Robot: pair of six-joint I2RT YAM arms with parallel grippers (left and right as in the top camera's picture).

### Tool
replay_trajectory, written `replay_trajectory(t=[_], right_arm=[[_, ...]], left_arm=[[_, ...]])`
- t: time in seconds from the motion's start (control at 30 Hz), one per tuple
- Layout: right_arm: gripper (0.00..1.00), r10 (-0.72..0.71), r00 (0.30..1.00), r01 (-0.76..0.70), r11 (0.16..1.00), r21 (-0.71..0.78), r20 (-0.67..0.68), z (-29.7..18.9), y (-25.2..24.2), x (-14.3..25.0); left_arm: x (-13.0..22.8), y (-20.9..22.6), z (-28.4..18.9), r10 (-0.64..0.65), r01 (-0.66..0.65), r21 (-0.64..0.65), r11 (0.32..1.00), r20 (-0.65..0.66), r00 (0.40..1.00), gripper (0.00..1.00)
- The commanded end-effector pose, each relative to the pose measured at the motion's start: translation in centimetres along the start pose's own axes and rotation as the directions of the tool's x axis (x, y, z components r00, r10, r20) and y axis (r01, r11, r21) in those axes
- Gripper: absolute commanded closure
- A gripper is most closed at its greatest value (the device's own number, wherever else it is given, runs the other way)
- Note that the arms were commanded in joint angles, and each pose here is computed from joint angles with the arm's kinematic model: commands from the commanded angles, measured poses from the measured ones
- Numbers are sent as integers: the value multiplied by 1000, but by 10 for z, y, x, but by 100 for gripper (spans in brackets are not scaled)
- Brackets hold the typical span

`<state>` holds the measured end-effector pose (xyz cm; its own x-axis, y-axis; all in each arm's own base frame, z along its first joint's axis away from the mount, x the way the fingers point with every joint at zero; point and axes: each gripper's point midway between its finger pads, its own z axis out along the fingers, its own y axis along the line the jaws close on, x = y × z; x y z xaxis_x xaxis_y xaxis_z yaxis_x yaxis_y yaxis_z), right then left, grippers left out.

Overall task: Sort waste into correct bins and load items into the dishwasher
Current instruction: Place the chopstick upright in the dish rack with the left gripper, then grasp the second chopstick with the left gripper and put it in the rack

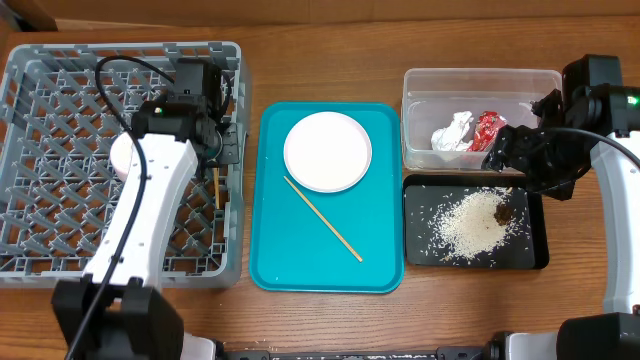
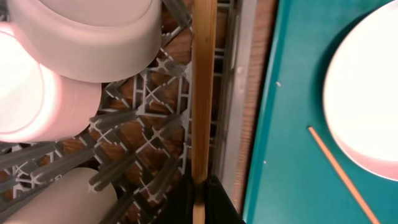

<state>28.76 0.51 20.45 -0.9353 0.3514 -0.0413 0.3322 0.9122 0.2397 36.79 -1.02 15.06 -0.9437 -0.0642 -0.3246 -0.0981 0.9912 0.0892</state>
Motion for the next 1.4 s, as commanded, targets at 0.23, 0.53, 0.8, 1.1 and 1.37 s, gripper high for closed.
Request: replay_trajectory(t=[0.23,0.53,0.8,1.1,1.37], right_arm=[[15,-17,999,17,1000,-7,35,-8,4,-4],[15,-17,999,17,1000,-6,36,-8,4,-5],[15,-17,999,17,1000,-7,36,-8,4,-5],[15,-16,999,17,1000,-6,33,-8,4,-4],[15,-16,999,17,1000,-6,33,-8,3,-4]], left_arm=[[14,-67,-19,21,18,386,922,-96,995,37],[59,-123,-13,-109,171,262,950,-233,966,32],[125,-183,31,-100,165,212,963,-287,953,32],[162,-192,85,-78,115,93,989,-328,942,33],[169,-161,87,-144,153,-8,988,-397,906,96]])
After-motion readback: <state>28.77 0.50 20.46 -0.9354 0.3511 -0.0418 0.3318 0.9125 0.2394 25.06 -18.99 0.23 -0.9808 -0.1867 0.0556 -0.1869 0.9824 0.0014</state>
